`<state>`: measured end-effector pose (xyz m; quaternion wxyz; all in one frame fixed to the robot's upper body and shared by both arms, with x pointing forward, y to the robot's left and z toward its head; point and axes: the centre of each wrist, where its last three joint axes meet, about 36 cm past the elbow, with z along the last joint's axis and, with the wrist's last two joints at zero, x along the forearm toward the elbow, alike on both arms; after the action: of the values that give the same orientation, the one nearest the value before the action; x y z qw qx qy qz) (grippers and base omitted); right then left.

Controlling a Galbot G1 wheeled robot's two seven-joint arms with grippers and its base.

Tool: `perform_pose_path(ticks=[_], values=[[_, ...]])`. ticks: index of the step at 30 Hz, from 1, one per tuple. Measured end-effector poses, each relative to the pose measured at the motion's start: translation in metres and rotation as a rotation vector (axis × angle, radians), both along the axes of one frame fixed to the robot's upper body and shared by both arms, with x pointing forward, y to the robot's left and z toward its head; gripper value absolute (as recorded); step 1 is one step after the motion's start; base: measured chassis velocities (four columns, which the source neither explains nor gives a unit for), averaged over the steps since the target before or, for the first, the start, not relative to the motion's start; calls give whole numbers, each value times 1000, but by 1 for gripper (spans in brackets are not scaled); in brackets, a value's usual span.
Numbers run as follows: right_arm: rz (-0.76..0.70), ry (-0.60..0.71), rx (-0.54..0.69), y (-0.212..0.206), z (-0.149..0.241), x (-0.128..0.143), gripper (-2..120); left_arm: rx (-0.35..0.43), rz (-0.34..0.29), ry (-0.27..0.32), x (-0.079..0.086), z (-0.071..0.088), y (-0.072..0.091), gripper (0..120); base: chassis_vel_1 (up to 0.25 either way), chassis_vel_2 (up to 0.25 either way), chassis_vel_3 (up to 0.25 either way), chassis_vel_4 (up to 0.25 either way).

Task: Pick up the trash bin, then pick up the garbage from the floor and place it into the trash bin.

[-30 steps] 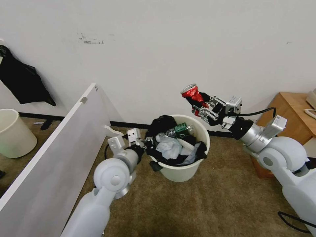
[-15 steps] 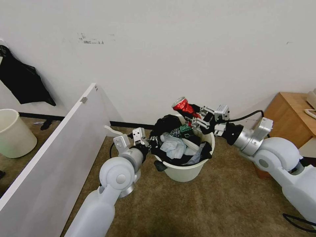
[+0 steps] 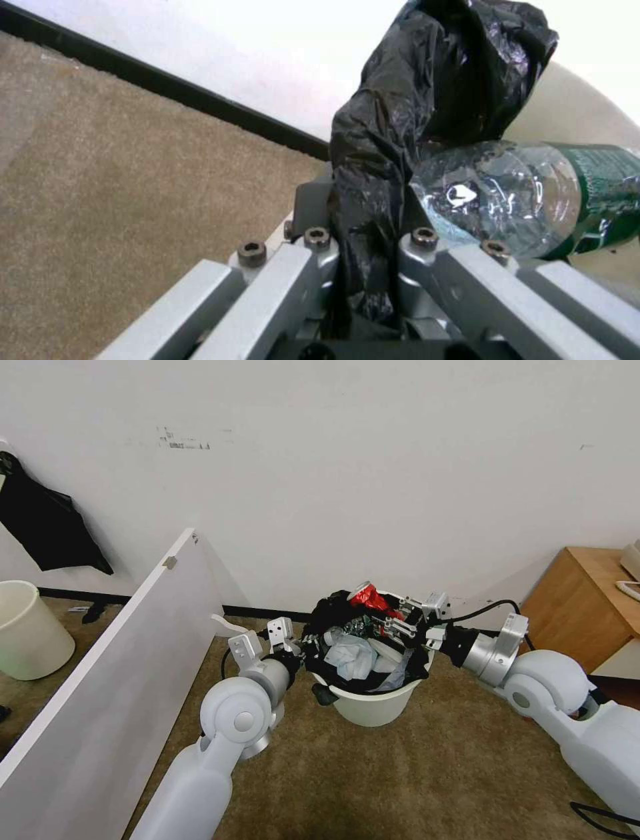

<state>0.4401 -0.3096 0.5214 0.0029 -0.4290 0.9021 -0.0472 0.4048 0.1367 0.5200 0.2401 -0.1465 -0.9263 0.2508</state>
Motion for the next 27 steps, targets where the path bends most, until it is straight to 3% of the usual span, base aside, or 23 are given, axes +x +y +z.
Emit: perform_pose_path(ticks=[12, 17, 20, 27], values=[[-12, 11, -5, -1, -3, 1, 36, -4, 1, -2, 3, 0, -1, 4, 0, 0, 0, 0], [-24, 16, -8, 0, -3, 2, 59, -4, 6, -1, 3, 0, 1, 4, 0, 0, 0, 0], [-25, 17, -9, 1, -2, 2, 64, -4, 7, -1, 3, 0, 1, 4, 0, 0, 0, 0], [-22, 15, -9, 2, 1, 1, 92, -7, 14, 0, 6, 0, 1, 4, 0, 0, 0, 0]])
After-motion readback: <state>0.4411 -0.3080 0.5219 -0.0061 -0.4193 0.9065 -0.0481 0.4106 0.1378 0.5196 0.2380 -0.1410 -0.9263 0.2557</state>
